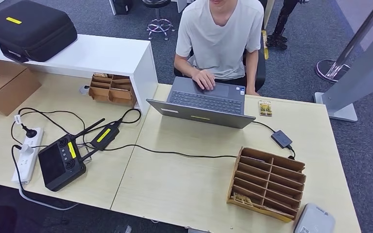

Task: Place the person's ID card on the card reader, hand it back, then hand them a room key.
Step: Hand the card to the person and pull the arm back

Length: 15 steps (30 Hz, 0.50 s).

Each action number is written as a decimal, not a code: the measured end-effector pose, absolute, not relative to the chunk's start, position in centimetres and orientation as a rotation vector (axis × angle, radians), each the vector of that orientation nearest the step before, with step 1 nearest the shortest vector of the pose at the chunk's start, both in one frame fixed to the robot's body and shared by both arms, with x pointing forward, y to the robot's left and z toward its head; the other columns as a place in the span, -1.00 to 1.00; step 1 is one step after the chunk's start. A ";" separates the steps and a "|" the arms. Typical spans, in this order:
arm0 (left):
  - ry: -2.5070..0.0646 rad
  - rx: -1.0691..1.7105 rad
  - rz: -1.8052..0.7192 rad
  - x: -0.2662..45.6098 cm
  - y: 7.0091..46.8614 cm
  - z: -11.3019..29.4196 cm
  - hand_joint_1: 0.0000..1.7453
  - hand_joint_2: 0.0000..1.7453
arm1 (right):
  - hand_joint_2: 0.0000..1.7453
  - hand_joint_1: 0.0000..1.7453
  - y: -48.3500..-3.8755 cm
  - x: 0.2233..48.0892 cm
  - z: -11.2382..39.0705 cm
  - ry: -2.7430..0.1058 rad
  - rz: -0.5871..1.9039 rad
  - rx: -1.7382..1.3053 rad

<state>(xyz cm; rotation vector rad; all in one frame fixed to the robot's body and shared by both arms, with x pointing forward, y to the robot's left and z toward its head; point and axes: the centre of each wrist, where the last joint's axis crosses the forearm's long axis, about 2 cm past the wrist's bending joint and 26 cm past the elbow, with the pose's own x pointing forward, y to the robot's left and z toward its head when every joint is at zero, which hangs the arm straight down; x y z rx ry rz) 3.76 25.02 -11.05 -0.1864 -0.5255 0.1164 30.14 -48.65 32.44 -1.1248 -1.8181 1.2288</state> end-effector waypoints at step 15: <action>-0.531 -0.202 0.082 4.2 24.5 -11.0 -1.00 1.00 | 1.00 1.00 -45.5 34.9 38.2 -1.912 1.282 -1.197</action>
